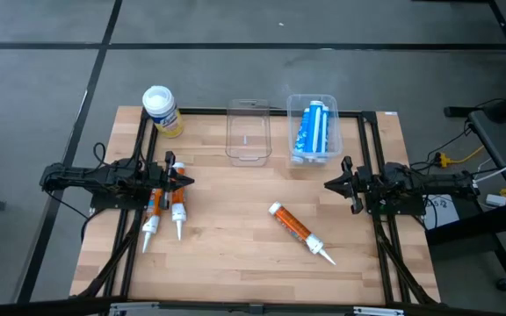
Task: Pick & place silicon tubes, Sealant and Lysol wipes
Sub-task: Put the middle orange sealant into the left transparent bin
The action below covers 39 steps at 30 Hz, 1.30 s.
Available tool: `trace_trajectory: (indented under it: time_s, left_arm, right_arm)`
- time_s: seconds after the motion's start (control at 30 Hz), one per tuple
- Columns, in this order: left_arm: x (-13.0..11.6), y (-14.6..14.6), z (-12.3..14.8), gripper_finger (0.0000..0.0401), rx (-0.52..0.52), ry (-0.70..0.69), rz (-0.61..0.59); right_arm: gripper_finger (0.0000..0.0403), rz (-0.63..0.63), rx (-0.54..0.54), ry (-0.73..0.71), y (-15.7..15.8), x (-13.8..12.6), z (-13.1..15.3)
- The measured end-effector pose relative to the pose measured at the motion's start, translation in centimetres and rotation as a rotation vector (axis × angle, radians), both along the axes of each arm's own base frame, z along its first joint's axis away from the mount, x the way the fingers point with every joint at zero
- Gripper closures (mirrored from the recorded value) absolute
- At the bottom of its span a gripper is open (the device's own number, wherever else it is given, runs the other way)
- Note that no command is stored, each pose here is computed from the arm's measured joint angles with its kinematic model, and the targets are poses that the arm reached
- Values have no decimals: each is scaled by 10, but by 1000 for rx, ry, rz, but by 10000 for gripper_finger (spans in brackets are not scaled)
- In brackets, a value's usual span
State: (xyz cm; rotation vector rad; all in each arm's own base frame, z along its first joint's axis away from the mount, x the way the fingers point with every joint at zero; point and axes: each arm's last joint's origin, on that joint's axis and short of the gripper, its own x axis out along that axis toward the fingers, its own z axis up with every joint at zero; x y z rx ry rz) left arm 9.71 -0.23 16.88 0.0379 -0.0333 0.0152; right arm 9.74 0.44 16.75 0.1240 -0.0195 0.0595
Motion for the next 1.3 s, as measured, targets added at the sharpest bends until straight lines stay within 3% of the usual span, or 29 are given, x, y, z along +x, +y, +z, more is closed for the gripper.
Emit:
trace_trajectory:
  time_s: [1.13,1.3]
  left_arm:
    - [0,0,0,389,0,0,0]
    - [0,0,1,391,-97,-9,-4]
  right_arm:
    - [368,0,1,0,0,0,0]
    - [368,0,1,0,0,0,0]
